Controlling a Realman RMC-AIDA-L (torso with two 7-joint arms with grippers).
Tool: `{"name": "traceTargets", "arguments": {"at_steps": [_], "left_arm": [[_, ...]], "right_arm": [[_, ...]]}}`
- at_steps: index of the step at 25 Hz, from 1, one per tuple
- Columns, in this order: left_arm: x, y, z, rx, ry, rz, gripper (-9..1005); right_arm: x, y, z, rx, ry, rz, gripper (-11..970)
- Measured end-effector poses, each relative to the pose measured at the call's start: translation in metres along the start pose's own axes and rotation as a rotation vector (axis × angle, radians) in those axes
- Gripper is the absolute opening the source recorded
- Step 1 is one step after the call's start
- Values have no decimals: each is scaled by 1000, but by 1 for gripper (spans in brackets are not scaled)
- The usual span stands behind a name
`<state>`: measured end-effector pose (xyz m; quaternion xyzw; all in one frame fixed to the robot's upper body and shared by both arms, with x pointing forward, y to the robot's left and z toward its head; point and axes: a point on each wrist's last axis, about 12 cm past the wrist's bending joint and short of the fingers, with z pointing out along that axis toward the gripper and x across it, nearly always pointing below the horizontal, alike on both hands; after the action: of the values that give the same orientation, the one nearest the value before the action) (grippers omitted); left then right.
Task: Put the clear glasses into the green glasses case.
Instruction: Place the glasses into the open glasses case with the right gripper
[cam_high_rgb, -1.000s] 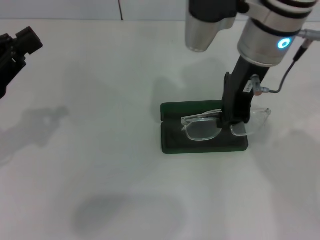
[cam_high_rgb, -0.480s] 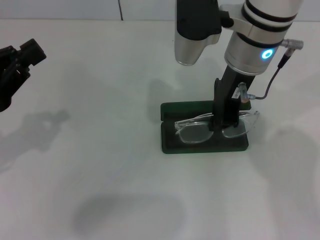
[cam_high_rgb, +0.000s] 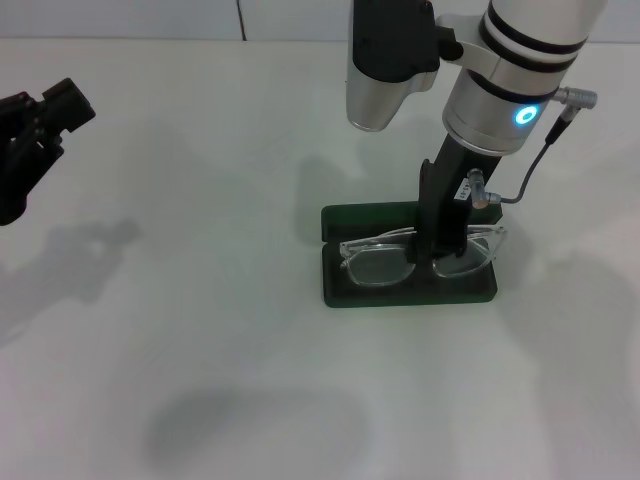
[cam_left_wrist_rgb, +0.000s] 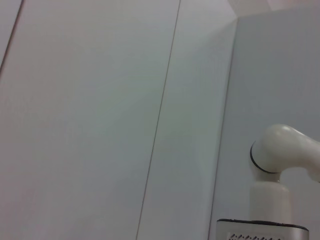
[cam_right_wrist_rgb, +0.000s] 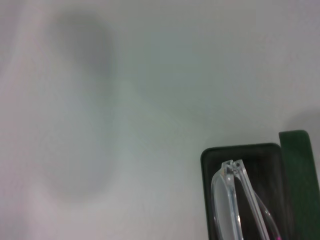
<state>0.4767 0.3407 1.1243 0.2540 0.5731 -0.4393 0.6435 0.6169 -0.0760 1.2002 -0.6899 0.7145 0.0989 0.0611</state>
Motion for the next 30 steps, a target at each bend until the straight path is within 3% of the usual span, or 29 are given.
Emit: {"name": "traceTargets", "arguments": {"at_steps": [30], "left_arm": [[5,-3,0,-8,-9,-7,83]], "right_arm": [[1,0,2,-15,7,13,94]]}}
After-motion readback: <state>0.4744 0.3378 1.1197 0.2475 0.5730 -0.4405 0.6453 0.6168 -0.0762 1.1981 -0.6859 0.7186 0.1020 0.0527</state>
